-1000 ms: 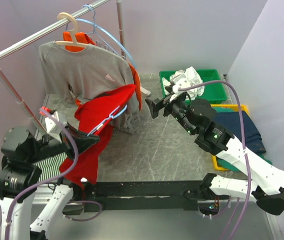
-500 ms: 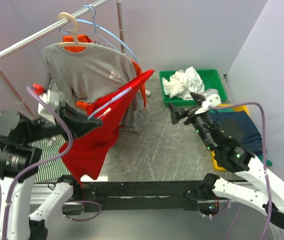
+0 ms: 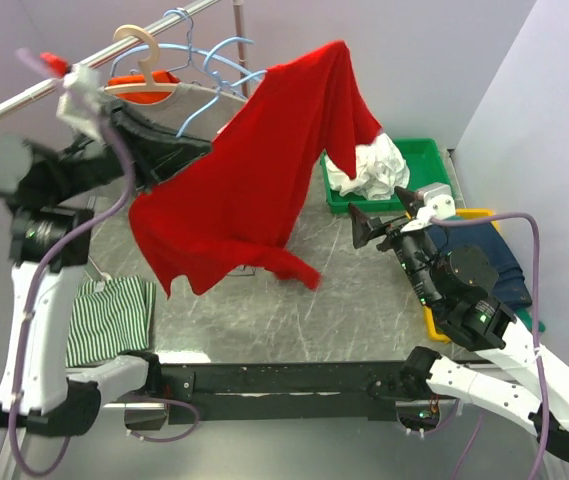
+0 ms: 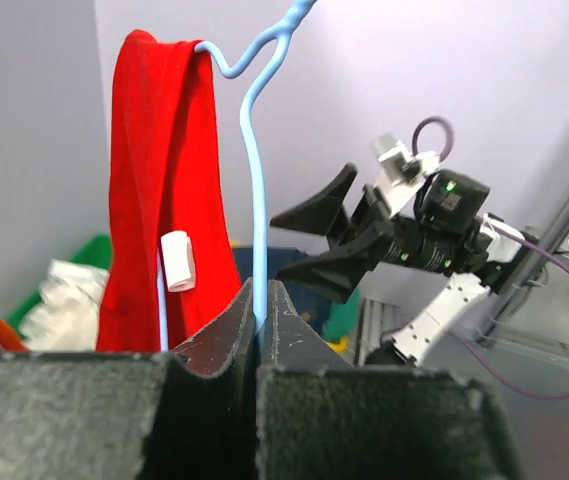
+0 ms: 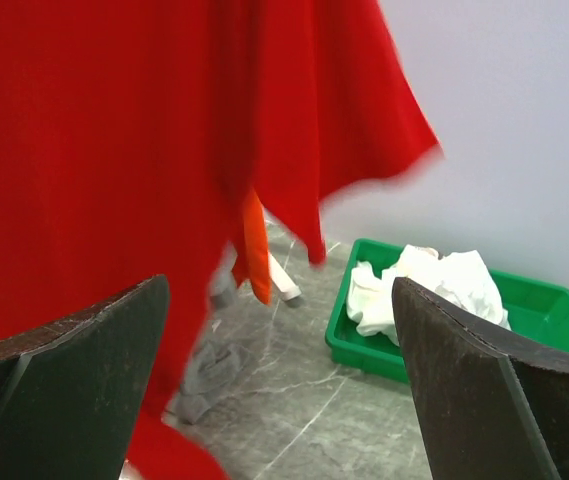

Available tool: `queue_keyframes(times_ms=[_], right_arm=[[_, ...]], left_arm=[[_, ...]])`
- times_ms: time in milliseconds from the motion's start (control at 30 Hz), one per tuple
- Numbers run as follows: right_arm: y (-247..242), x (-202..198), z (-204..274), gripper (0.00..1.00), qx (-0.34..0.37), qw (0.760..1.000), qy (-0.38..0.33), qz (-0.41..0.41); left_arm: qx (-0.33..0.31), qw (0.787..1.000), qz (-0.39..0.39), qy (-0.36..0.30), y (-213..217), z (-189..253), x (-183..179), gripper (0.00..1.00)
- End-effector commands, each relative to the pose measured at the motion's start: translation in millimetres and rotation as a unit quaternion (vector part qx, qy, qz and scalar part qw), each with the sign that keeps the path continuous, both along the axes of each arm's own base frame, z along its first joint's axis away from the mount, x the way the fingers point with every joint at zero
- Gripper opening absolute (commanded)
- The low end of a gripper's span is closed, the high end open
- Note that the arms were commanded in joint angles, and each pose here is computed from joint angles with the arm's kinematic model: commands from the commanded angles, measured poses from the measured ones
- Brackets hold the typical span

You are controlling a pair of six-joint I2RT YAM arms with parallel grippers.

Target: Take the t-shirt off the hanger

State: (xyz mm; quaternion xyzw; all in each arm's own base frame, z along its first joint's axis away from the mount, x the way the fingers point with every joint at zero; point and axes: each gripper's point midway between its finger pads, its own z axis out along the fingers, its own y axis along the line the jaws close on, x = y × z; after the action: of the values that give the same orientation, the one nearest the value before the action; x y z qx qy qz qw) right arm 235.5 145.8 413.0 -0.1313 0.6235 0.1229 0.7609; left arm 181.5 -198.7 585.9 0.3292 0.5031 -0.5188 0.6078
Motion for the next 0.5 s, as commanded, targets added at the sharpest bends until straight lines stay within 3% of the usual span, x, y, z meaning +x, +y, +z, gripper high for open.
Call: queue_keyframes(times_ms=[0,200,333,467], right_arm=[[-10,-5,12,1.0,0.014,1.0,-0.013,-0.008],[-11,-26,12,1.0,-0.002,0.999,-0.015,0.042],[3,-43,0,1.0,-0.031,0.993,-0.005,0.11],[40,-61,-5,1.0,-0.074,0.973,-0.01,0.217]], left_arm=[[0.017,0.999,-0.039,0.008,-12,-22,11,0.01],[0.055,0.997,-0.051,0.022,-22,-64,11,0.01],[0.07,0.995,-0.049,0.056,-30,-102,21,0.01],[0.104,0.99,-0.053,0.084,-45,-142,30,0.01]])
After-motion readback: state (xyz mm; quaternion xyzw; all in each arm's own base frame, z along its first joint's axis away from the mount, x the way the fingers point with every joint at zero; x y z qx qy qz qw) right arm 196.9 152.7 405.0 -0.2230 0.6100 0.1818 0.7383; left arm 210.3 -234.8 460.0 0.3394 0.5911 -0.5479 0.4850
